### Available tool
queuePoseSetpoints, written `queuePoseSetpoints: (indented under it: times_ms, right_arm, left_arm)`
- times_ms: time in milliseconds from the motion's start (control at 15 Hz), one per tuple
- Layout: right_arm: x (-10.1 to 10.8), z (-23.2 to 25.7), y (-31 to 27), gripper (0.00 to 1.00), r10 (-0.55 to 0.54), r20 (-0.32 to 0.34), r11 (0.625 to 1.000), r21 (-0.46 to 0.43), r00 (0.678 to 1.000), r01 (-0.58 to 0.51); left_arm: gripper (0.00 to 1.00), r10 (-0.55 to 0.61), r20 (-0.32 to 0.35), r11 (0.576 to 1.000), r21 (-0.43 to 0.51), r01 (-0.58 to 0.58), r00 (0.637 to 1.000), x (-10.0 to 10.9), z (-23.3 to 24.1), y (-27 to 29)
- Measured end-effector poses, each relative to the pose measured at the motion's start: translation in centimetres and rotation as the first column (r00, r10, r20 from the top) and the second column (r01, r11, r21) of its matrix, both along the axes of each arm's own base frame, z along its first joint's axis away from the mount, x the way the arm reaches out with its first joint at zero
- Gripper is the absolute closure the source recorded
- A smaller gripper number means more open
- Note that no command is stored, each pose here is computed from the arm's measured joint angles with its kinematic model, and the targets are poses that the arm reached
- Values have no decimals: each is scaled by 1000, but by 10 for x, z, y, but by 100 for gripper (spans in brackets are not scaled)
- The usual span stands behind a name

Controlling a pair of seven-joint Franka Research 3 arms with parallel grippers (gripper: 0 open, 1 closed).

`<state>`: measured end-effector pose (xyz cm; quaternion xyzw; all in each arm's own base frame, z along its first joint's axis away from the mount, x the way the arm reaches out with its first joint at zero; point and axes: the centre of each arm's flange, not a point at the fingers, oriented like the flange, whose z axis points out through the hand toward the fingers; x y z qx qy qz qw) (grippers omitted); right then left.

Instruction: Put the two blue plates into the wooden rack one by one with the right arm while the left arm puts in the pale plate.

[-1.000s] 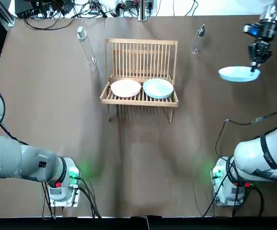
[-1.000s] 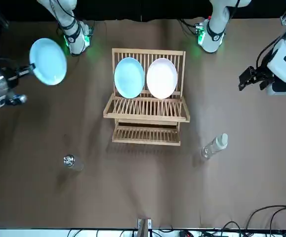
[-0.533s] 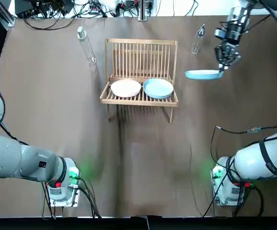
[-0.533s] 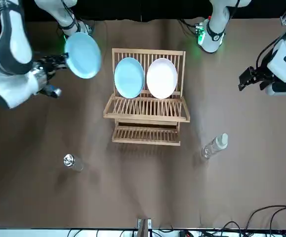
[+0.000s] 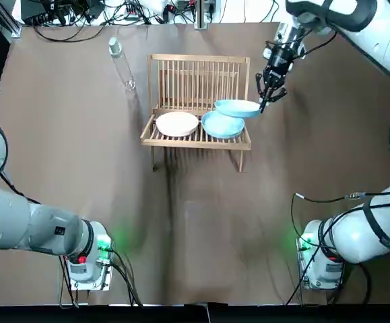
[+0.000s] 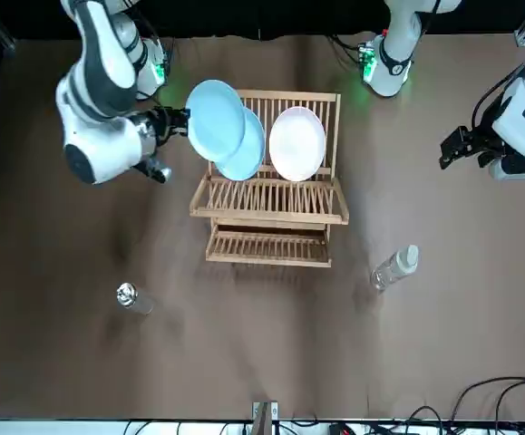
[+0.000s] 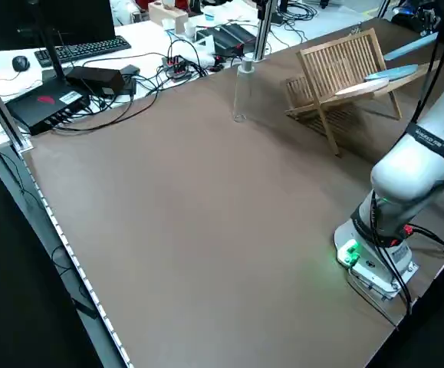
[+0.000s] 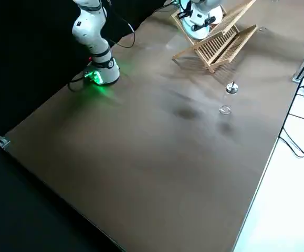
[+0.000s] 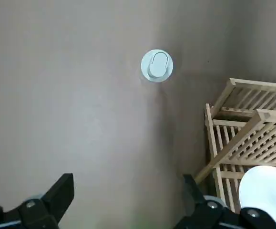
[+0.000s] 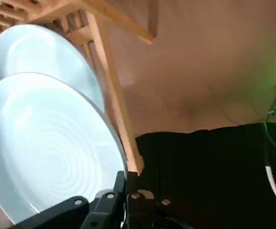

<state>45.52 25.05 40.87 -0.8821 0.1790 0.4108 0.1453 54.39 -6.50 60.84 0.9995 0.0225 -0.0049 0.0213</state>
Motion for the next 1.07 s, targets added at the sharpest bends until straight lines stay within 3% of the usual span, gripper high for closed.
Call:
queuePoseSetpoints:
  times_ms: [200,600,1067]
  right_arm:
    - [-3,-13,17,97,-26,28,1000,-7,999,26]
    - [-6,-58,37,97,-31,-17,999,-28,999,31]
    - [-7,-65,42,97,-30,-25,999,-30,999,29]
  left_arm:
    - [0,0,-4,1000,6,0,1000,1,-3,0]
    - [0,8,-6,1000,8,-8,1000,2,-4,4]
    - [0,3,-14,999,35,-2,1000,1,-5,5]
